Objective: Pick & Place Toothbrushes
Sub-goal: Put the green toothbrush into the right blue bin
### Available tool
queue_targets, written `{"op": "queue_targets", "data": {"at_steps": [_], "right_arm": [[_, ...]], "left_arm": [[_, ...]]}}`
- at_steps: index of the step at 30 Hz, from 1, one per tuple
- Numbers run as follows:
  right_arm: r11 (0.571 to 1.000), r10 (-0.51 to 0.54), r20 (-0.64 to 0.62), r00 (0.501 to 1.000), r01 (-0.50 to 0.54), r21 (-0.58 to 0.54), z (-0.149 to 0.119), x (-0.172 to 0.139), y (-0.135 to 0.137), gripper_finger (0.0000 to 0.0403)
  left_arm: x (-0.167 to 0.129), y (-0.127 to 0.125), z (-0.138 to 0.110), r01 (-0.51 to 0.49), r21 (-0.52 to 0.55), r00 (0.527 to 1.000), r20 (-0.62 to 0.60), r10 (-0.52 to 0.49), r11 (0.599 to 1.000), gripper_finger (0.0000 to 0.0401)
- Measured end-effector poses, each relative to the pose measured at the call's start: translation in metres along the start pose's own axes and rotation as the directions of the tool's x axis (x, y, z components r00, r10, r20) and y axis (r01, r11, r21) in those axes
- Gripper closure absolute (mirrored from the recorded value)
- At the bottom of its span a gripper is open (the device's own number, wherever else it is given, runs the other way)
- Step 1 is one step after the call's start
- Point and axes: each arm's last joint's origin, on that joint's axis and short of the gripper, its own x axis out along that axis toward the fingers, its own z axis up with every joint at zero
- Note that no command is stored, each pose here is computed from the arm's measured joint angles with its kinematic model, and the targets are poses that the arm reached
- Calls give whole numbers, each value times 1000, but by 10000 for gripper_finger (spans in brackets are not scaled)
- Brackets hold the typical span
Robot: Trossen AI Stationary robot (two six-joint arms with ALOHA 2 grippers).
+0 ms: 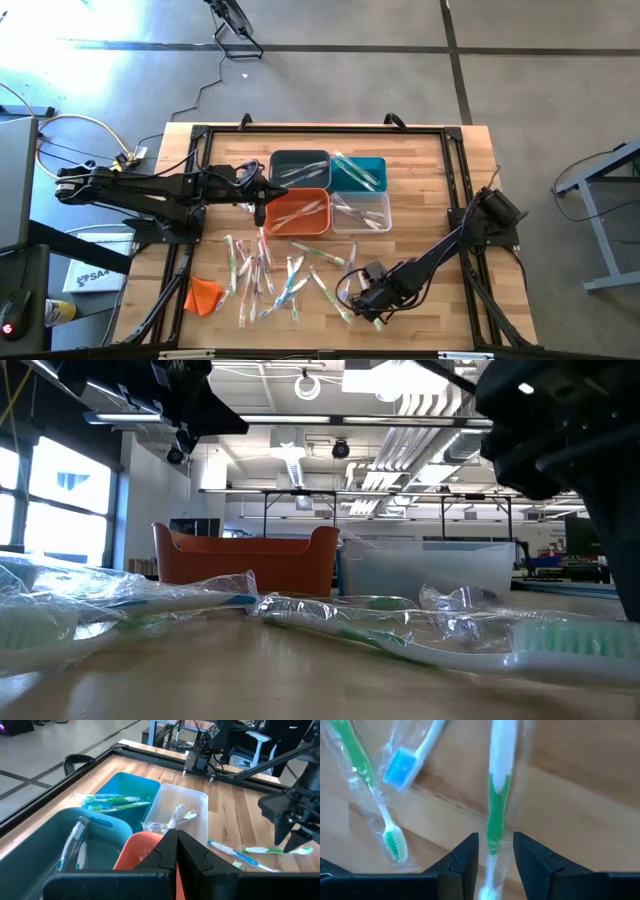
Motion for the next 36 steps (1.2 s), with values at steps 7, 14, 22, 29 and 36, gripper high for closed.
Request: {"op": "queue_targets", "data": {"at_steps": [7, 14, 22, 29, 36], "right_arm": [[1000, -25, -24, 999, 25, -10, -3, 13, 0, 299], [999, -42, -24, 999, 42, -8, -3, 14, -2, 338], [998, -53, -11, 999, 53, 44, -1, 14, -3, 368], [996, -53, -11, 999, 54, 74, -1, 14, -3, 370], [996, -54, -10, 998, 55, 74, -1, 15, -4, 376]], "left_arm": [[0, 1, -2, -9, 3, 1000, -19, 9, 1000, 401], [0, 1, -2, -8, 3, 1000, -18, 8, 1000, 401], [0, 0, -2, -5, 3, 1000, -19, 5, 1000, 401], [0, 0, -2, -5, 3, 1000, -19, 5, 1000, 401], [0, 0, -2, -3, 3, 1000, -19, 4, 1000, 401]]}}
